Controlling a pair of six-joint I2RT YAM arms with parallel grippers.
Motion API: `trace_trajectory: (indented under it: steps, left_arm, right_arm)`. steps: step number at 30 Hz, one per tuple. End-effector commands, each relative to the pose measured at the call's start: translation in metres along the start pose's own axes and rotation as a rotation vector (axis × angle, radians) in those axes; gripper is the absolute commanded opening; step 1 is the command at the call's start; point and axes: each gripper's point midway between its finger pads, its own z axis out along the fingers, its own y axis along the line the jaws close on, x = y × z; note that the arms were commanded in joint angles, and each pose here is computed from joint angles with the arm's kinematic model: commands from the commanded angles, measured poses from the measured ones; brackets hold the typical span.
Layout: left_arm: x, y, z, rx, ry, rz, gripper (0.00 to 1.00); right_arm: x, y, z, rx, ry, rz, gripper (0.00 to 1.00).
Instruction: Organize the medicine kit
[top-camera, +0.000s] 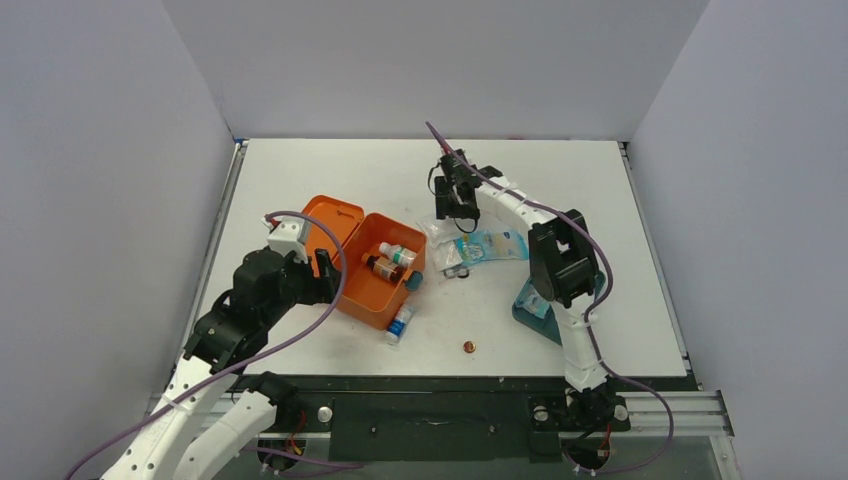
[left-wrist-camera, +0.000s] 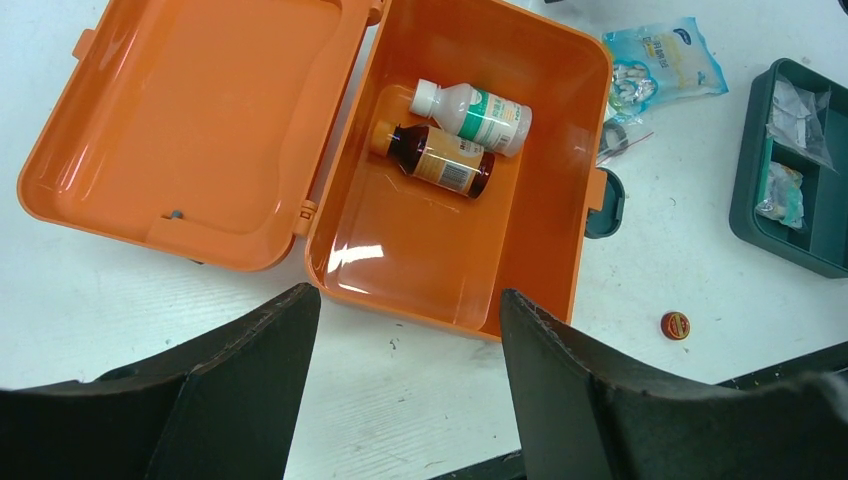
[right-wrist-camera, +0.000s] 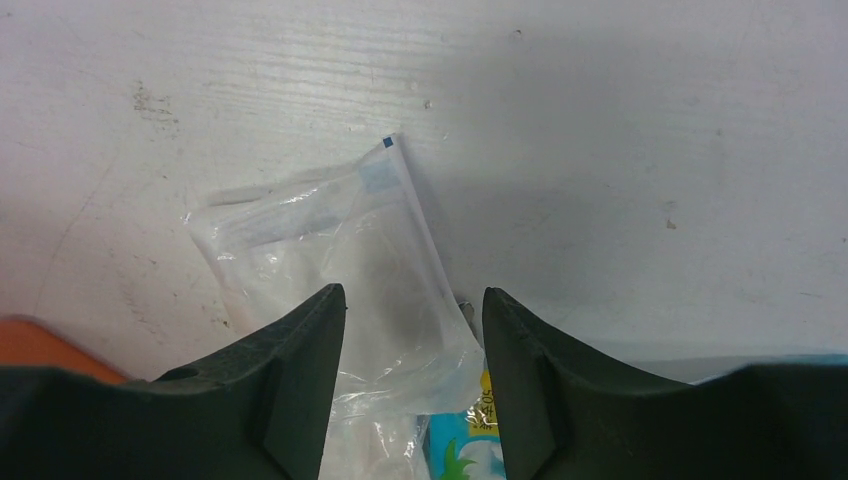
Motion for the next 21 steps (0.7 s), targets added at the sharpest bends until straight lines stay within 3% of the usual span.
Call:
trace_trajectory:
  steps: [1,8,14,16,17,21]
  left_arm:
    - [-0.008,-0.003,0.001,0.009,-0.026,0.004,0.64]
    - [-0.008,-0.003,0.001,0.009,-0.030,0.004,0.64]
    - [-0.009,-0.003,-0.001,0.009,-0.035,0.003,0.64]
    - [-0.009,-0.002,-0.001,0.008,-0.037,0.003,0.64]
    - [-0.009,-0.002,-0.001,0.008,-0.038,0.002,0.64]
    - [-0.009,-0.002,-0.002,0.004,-0.039,0.001,0.64]
  right_arm:
    - [-0.005,0.007,-0.001,0.000,-0.007,-0.013,0.49]
    - [0.015,0.009,0.012,0.004,0.049,-0.035,0.33]
    - [0.024,0.008,0.018,0.014,0.071,-0.043,0.26]
    - [0.026,0.007,0.019,0.020,0.075,-0.044,0.16]
    - [0.026,0.007,0.019,0.023,0.074,-0.045,0.03]
    - [0.024,0.005,0.016,0.031,0.066,-0.045,0.00]
